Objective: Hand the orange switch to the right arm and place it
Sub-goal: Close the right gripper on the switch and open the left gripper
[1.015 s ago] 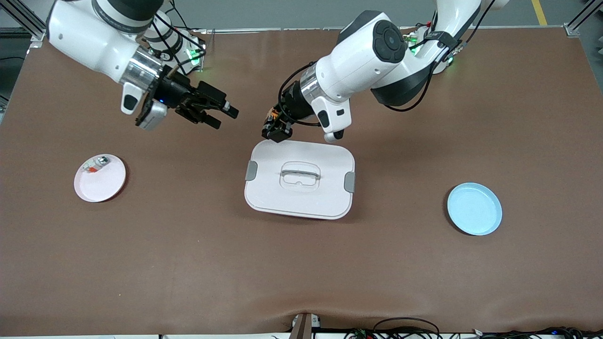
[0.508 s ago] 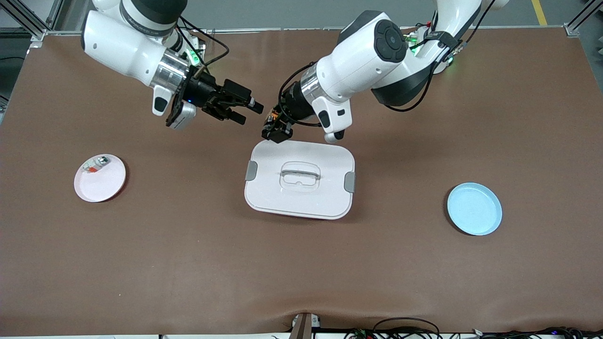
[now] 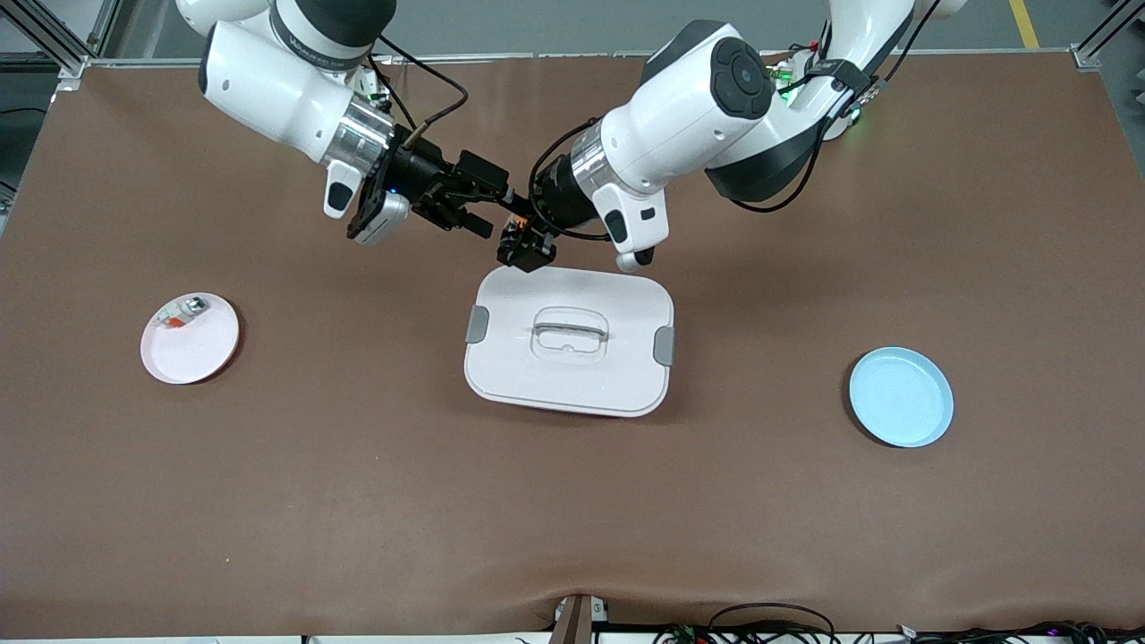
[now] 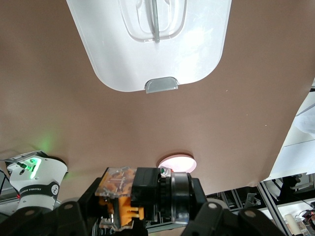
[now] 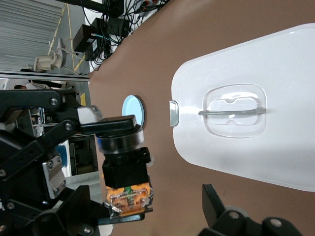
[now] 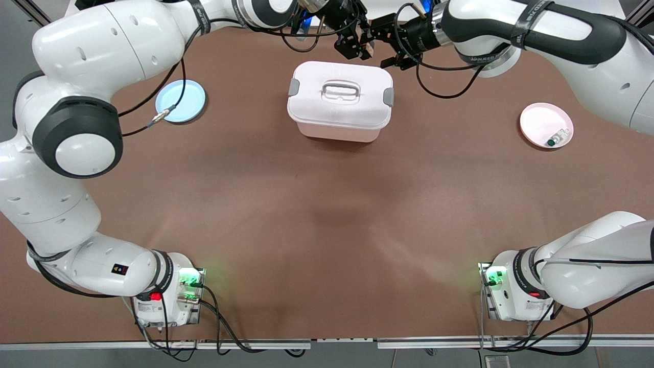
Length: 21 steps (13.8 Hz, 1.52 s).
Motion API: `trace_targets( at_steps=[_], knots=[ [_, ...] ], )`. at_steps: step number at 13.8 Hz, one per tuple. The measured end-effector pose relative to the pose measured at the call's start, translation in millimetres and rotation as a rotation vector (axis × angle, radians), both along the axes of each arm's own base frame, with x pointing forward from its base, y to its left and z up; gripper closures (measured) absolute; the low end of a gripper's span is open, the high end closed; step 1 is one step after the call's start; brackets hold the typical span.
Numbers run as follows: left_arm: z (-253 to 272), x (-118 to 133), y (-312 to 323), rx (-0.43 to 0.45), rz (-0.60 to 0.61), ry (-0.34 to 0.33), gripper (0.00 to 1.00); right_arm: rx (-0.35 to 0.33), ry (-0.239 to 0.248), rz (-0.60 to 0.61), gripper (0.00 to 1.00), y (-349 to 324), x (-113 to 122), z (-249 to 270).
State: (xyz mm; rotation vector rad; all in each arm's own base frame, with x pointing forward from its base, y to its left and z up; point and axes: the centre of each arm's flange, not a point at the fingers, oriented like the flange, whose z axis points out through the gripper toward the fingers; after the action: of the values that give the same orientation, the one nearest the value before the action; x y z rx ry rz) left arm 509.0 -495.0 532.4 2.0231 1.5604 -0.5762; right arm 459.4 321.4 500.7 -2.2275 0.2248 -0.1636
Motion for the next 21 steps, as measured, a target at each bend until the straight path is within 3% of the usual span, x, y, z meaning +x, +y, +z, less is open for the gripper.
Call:
trace_targets(
  at_steps=[8, 9, 12, 13, 20, 21],
  knots=[
    [0.0, 0.0, 0.0, 0.0, 0.0, 0.0, 0.27, -0.003, -0.011, -0.001, 0.02, 7.0, -2.0, -1.2],
    [0.0, -0.1, -0.1, 0.0, 0.0, 0.0, 0.27, -0.003, -0.014, 0.0, 0.1, 8.5, -2.9, -0.7],
    [-1.8, -0.3, -0.5, 0.003, -0.002, 0.001, 0.27, 0.004, -0.033, -0.008, 0.46, 15.4, -6.1, 3.9],
    [-1.2, 0.6, -0.1, 0.0, 0.002, -0.003, 0.27, 0.013, -0.02, -0.026, 0.52, 14.4, -5.3, 4.2],
    [-0.9, 0.9, -0.3, -0.002, 0.004, -0.007, 0.27, 0.014, -0.018, -0.03, 0.53, 13.6, -4.3, 4.1],
    [-1.2, 0.6, -0.7, -0.002, 0.003, -0.007, 0.21, 0.014, -0.022, -0.022, 0.54, 14.9, -4.8, 5.0]
  ],
)
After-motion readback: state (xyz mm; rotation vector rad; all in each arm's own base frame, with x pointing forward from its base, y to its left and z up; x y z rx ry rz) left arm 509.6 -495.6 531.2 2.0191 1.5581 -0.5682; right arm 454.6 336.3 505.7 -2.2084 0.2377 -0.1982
